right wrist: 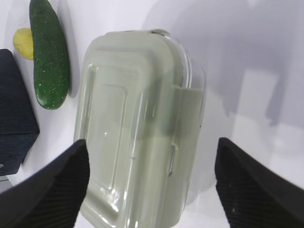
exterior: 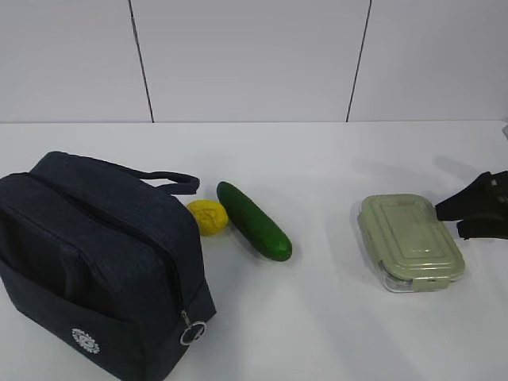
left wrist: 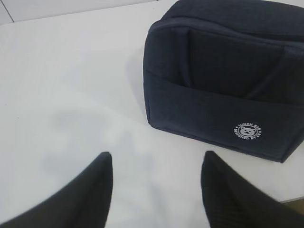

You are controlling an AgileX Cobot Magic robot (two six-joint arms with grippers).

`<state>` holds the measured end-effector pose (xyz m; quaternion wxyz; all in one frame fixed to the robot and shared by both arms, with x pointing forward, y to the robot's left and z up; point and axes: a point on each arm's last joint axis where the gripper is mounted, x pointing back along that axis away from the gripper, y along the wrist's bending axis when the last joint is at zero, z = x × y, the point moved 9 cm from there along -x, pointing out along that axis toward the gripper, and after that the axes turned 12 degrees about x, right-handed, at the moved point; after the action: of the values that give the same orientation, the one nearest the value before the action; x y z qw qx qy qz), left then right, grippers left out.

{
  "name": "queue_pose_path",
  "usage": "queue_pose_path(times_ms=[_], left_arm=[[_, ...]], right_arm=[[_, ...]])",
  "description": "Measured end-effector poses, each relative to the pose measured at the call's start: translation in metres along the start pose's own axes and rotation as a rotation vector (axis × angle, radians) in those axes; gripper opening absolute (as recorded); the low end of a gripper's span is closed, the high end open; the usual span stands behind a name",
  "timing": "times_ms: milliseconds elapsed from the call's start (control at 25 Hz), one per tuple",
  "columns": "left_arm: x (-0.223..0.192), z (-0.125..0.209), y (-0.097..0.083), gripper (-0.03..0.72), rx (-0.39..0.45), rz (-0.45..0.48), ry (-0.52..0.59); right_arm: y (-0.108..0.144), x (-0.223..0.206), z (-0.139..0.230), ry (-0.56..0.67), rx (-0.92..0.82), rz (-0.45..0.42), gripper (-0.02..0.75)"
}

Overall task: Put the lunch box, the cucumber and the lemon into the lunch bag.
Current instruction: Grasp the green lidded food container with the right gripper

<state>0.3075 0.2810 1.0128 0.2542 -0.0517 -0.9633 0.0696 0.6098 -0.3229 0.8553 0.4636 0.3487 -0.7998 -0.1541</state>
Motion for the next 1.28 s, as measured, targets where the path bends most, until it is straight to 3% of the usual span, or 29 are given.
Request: queue_pose_path(times_ms=[120,400,800,1280], left_arm=[[0.000,0.000,0.000,0.432,0.000,0.000,0.000],[0.000,0.000,0.000,0.432,0.000,0.000,0.000],[0.000,0.000,0.000,0.432,0.000,0.000,0.000],[0.000,0.000,0.000,0.432,0.000,0.000,0.000]], right_arm=[[-0.001,-0.001,0.000,-0.001,0.015,0.000,0.622],[-0.008,-0.018,0.006,-0.009,-0.018,-0.089,0.622],[-0.024,-0.033,0.006,-0.038,-0.049,-0.120,0.619],[-0.025,-0.035,0.004,-0.050,-0.055,-0.132,0.591]])
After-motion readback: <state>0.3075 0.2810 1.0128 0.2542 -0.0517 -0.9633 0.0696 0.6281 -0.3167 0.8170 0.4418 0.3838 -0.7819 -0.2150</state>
